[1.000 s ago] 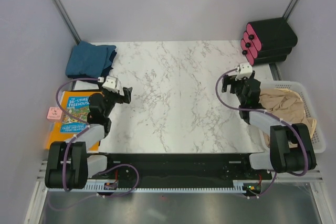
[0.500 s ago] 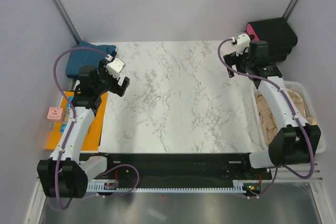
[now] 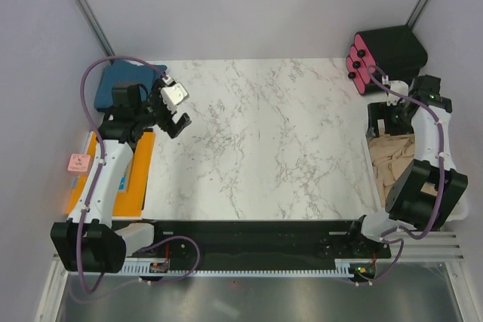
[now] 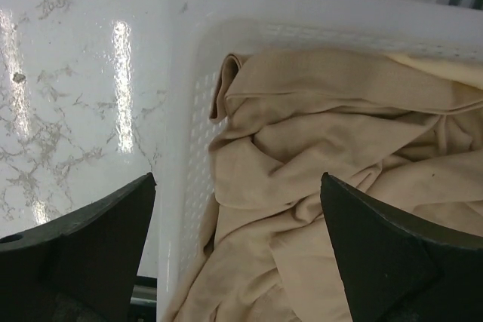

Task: Fold and stack the t-shirts
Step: Grab crumpled tshirt from bin with the right arm

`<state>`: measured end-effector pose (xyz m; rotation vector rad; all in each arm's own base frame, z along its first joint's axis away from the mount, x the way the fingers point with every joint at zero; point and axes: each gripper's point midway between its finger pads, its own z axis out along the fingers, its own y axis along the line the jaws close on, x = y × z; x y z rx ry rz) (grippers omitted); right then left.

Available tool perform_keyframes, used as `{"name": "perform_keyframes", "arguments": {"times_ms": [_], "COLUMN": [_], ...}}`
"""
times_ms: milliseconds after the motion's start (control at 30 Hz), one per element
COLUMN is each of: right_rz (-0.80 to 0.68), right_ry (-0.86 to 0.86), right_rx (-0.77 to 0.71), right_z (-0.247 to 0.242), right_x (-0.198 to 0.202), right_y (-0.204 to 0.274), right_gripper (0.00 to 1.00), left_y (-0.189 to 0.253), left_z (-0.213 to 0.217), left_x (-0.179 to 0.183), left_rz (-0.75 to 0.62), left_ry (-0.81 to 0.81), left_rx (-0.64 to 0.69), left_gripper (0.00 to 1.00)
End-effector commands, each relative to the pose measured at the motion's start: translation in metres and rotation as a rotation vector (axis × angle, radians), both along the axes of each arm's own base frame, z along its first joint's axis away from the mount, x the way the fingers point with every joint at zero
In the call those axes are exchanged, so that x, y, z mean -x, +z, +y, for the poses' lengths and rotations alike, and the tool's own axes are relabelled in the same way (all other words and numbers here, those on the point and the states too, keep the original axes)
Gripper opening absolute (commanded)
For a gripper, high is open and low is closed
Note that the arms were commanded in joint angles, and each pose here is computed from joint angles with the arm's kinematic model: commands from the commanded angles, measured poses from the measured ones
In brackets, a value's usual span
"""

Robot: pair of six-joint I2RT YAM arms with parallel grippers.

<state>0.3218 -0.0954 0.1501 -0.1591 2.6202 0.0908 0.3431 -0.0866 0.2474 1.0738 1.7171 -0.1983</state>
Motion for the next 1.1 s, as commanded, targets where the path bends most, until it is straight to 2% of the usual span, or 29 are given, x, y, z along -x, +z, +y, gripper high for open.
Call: {"name": "perform_keyframes", "arguments": {"times_ms": [0, 133, 433, 600, 700, 800, 833, 933, 1033, 1067], "right_rz": [-0.003, 0.005, 0.088, 0.123, 0.144, 0.144, 0.132, 0.080, 0.029, 0.005], "right_ry": [0.011, -0.094, -0.185, -0.200, -0.205, -0.212, -0.213, -0.216, -0.198, -0.187], "right_rx": [-0.049, -0.093, -0.129, -0.158, -0.172, -0.172, -0.163, -0.108, -0.050, -0.031], "right_z": [-0.005, -0.035, -0.058, -0.057, -0.057, -0.061, -0.063, -0.072, -0.078, -0.079], "right_x": [0.018, 0.034, 0.061, 0.062, 0.060, 0.055, 0.054, 0.047, 0.040, 0.037], "right_y": [0.004, -0.010, -0.049, -0.072, -0.085, -0.085, -0.080, -0.058, -0.025, -0.009], "right_gripper": [0.98, 0.96, 0.90, 0.83, 0.74, 0.48, 0.34, 0.21, 0.00, 0.00], "left_y": [0.015, 0.022, 0.021, 0.005, 0.001, -0.003, -0.003, -0.009, -0.016, -0.019], "left_z": [-0.018, -0.031, -0.057, -0.064, -0.066, -0.068, -0.067, -0.067, -0.067, -0.067], "left_x": [-0.002, -0.007, -0.012, -0.012, -0.012, -0.011, -0.011, -0.007, -0.004, -0.002], "left_rz": [-0.023, -0.028, -0.016, 0.023, 0.038, 0.053, 0.054, 0.070, 0.086, 0.095], "left_ry": [-0.097, -0.127, -0.182, -0.202, -0.204, -0.204, -0.202, -0.202, -0.203, -0.201], "left_rx": [-0.004, -0.007, -0.026, -0.034, -0.029, -0.026, -0.026, -0.025, -0.026, -0.025], "left_gripper": [1.00, 1.00, 1.00, 1.00, 1.00, 1.00, 1.00, 1.00, 1.00, 1.00]}}
